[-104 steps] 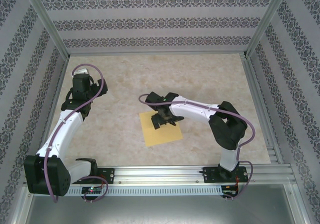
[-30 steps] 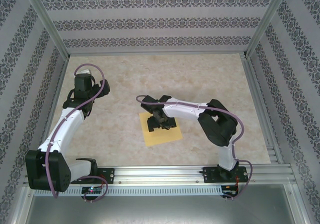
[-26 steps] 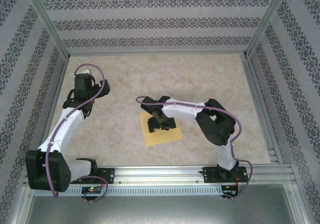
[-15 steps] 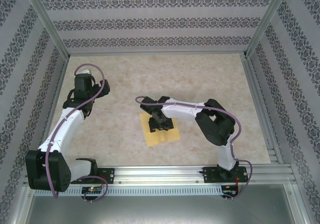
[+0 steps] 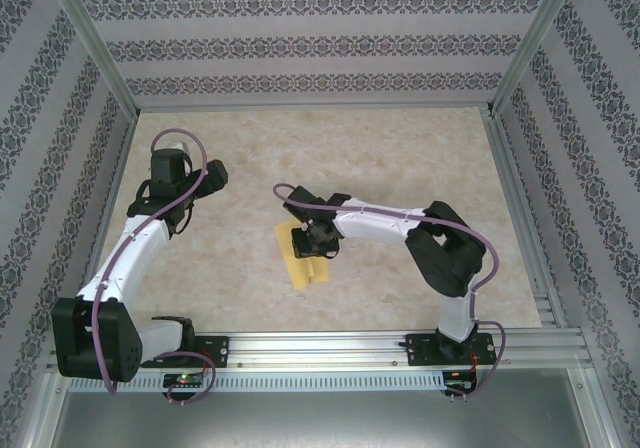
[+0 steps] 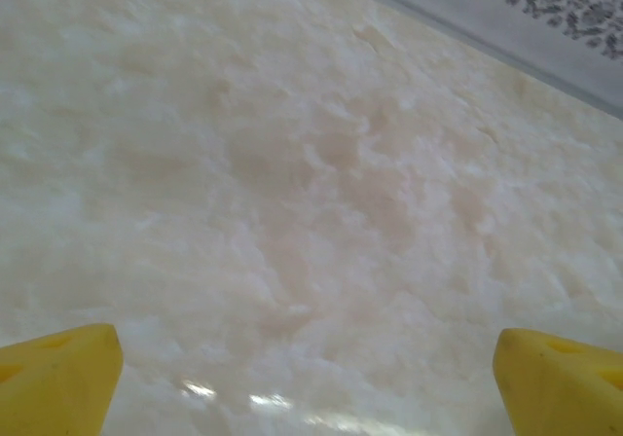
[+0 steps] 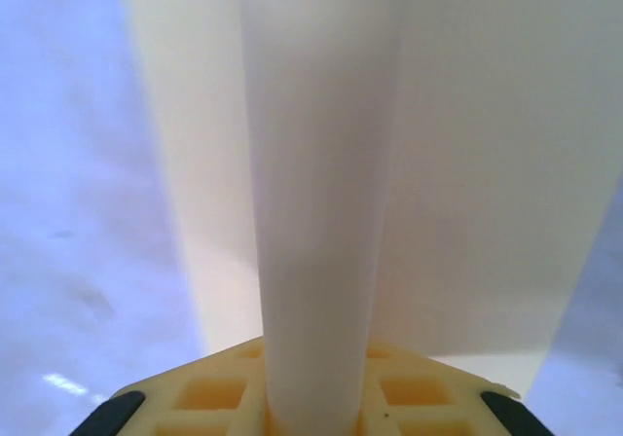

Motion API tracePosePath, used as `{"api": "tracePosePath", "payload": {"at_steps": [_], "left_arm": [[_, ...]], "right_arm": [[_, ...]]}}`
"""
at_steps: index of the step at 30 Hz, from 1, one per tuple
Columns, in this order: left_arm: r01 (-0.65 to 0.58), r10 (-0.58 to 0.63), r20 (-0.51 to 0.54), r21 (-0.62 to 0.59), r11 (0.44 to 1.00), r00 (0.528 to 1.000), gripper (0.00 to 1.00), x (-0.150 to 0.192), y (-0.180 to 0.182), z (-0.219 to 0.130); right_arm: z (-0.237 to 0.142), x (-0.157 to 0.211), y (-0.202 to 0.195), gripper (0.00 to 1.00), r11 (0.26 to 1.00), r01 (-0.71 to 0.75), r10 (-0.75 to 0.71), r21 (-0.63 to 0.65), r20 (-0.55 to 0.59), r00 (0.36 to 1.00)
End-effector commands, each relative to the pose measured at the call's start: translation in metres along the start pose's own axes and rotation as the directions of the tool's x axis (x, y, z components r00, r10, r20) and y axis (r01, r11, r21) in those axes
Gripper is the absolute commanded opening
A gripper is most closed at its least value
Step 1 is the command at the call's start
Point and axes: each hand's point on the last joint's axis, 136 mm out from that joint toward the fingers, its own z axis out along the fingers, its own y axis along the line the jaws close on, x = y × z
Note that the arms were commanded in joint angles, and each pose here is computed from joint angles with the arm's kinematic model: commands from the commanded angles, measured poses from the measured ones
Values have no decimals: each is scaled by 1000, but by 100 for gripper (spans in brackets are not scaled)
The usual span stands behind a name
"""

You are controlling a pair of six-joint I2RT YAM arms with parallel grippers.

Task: Fold a paper plane with a square sheet of paper (pick it up from the middle)
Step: First fold in half a square sheet of paper at the center of the table.

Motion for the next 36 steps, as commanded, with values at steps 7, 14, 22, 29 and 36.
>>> {"api": "tracePosePath", "payload": {"at_steps": [7, 14, 22, 29, 36], "left_arm": [[172, -130, -186, 235, 957, 974, 88, 53, -36, 14], [195, -139, -222, 257, 947, 965, 86, 70, -41, 22], [183, -120, -243, 260, 948, 963, 86, 78, -45, 26], [173, -105, -254, 262, 949, 962, 86, 82, -49, 28], [189, -96, -314, 280, 941, 945, 82, 97, -57, 29]], "right_arm": [[-46, -43, 50, 24, 864, 2, 72, -504, 127, 989], [-8, -45, -5, 26, 955, -65, 95, -291, 92, 991], [4, -47, -33, 35, 988, -77, 91, -134, 101, 991], [-11, -50, -53, 54, 998, -67, 68, -8, 140, 988], [-13, -49, -58, 54, 996, -82, 77, 29, 137, 988]]}}
